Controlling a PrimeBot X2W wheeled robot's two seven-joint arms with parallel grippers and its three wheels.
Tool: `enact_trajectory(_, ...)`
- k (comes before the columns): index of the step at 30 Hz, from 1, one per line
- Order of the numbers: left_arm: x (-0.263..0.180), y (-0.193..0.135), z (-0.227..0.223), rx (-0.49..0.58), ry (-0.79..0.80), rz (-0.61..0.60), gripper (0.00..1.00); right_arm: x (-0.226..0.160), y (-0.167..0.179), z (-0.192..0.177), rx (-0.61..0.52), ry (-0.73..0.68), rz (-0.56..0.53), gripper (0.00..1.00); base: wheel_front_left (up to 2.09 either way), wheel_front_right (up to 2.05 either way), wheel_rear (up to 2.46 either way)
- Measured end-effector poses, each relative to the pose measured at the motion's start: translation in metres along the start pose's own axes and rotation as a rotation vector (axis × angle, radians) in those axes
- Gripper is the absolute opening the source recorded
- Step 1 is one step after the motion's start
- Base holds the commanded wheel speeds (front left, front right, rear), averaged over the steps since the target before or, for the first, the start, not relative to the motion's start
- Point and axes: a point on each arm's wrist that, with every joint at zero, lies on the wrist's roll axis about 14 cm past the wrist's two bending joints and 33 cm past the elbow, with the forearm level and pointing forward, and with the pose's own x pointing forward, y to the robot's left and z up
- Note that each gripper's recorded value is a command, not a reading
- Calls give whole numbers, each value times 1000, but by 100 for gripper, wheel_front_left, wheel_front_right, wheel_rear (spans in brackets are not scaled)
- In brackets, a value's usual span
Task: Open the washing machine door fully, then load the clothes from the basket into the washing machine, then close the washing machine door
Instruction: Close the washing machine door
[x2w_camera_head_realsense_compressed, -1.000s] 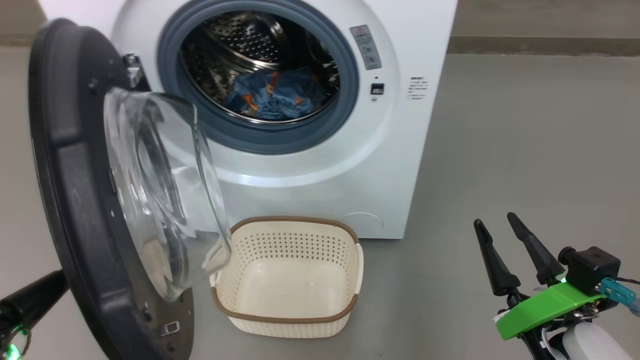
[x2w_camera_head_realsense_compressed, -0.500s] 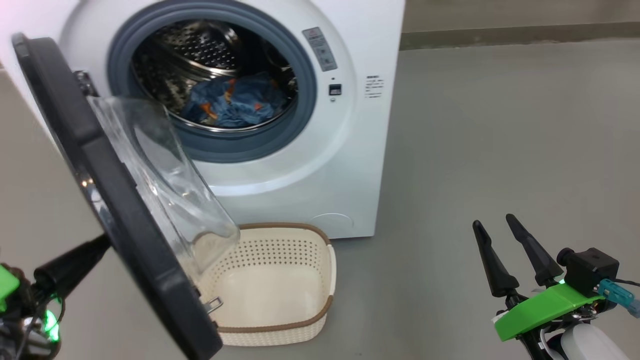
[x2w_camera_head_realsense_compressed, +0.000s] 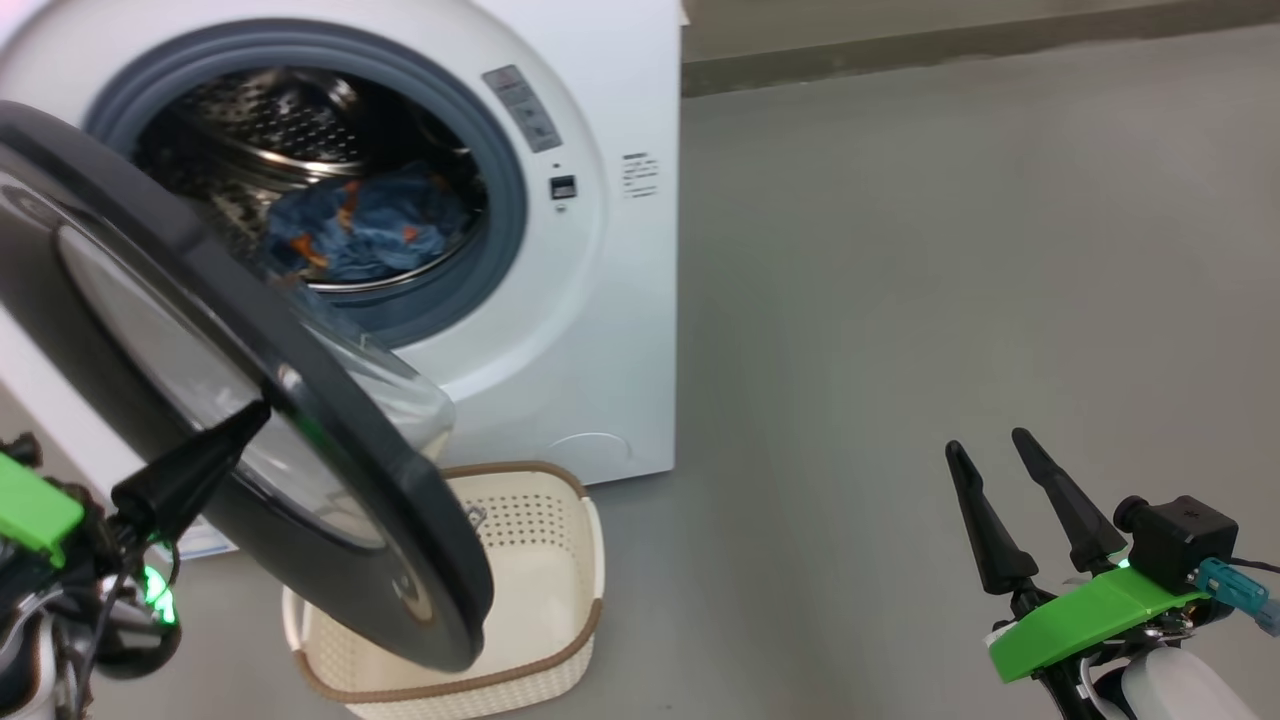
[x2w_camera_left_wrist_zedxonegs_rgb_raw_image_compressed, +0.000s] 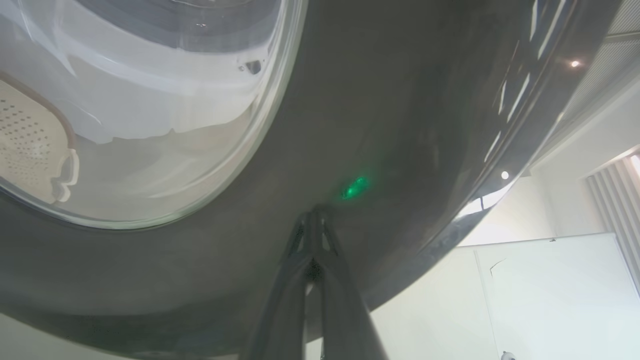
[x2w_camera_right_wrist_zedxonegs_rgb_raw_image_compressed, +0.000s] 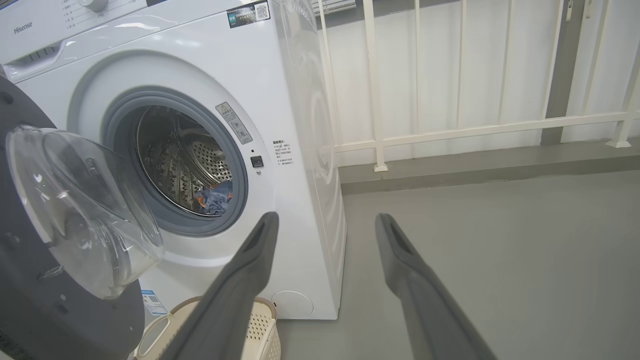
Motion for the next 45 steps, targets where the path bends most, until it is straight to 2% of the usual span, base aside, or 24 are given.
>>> enact_trajectory(7,34,-20,4,28,-19,-66,0,-12,-18,3,-4,-6,-59,100,0,0,0)
enact_trajectory(12,51,-17,6,43,-22,-67,0,-17,-25,2,-5,-4,-85,100,0,0,0)
enact_trajectory(18,50,-15,8,53,-31,-60,0,-14,-25,4,-1,-10,-87,100,0,0,0)
enact_trajectory(32,32,-17,21,197,-139,-42,0,0,-9,1,6,-8,-35,100,0,0,0)
enact_trajectory(33,30,-19,24,218,-152,-41,7,0,-9,1,6,-8,-33,100,0,0,0)
enact_trajectory(34,28,-22,26,246,-166,-39,33,1,-8,2,7,-9,-30,100,0,0,0)
enact_trajectory(35,25,-24,29,273,-183,-36,49,1,-7,2,7,-10,-28,100,0,0,0)
enact_trajectory(36,21,-25,32,298,-200,-34,100,1,-7,2,7,-11,-27,100,0,0,0)
enact_trajectory(45,-12,-14,52,610,-450,61,100,3,-7,0,10,-5,-26,100,0,0,0)
